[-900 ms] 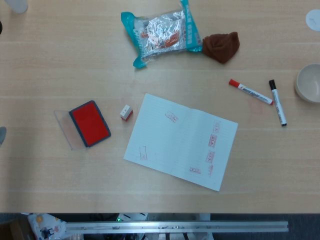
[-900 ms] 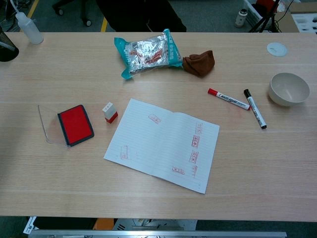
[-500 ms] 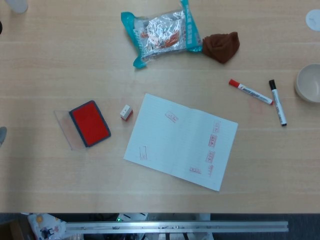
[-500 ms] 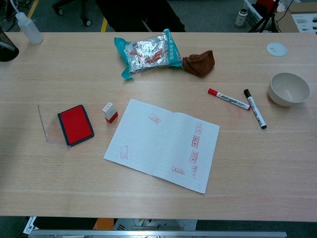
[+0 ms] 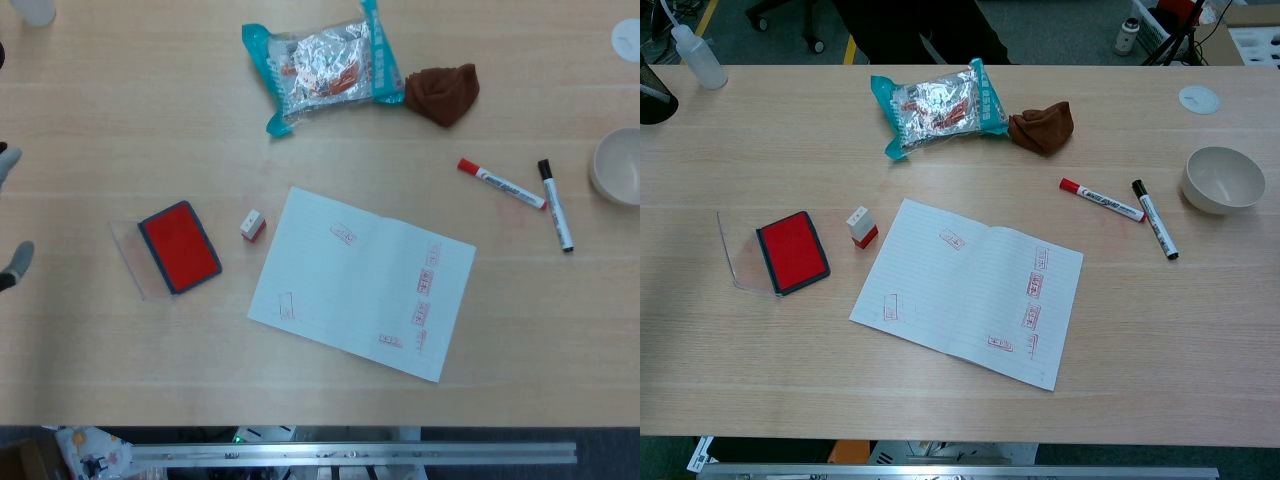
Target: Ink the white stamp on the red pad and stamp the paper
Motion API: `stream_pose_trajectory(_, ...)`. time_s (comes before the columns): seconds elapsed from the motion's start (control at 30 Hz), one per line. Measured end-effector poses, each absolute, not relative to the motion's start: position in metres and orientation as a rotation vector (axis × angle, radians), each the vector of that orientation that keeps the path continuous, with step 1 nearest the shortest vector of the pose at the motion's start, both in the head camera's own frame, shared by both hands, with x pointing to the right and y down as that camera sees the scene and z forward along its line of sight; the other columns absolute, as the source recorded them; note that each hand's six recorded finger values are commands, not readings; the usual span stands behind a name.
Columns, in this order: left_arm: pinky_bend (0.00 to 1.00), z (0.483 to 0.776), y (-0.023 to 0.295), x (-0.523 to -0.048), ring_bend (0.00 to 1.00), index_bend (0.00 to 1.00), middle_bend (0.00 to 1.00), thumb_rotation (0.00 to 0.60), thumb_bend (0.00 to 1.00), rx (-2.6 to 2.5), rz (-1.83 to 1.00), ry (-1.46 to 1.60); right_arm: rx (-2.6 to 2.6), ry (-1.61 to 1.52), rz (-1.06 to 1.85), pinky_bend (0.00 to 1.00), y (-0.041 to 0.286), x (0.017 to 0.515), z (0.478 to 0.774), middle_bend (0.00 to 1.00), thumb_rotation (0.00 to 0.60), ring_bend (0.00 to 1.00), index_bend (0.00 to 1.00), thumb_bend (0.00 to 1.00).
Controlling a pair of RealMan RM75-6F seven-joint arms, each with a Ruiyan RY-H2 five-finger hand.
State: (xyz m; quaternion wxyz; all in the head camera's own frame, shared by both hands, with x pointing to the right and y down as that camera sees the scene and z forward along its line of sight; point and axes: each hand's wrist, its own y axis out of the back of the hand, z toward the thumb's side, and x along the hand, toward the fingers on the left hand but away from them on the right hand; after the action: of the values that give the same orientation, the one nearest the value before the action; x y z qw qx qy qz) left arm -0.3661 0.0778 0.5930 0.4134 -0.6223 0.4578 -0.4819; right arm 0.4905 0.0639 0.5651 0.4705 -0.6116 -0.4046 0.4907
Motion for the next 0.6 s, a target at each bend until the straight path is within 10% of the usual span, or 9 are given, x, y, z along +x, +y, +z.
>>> stream_pose_trajectory(0.3,0.31,0.591,0.064,-0.329,0.20,0.10,0.16,0.600,0.26,-1.694,-1.114,1.066,-1.500,-0.987,1.205,0.32,0.059,0.489,0.565,0.36,0.600,0.29,0.24,0.20)
stream_pose_trajectory(0.6,0.67,0.597,0.045,-0.282,0.51,0.16,0.43,0.600,0.26,-1.803,-1.021,0.961,-1.498,-0.989,1.216,0.32,0.058,0.493,0.566,0.36,0.600,0.29,0.24,0.20)
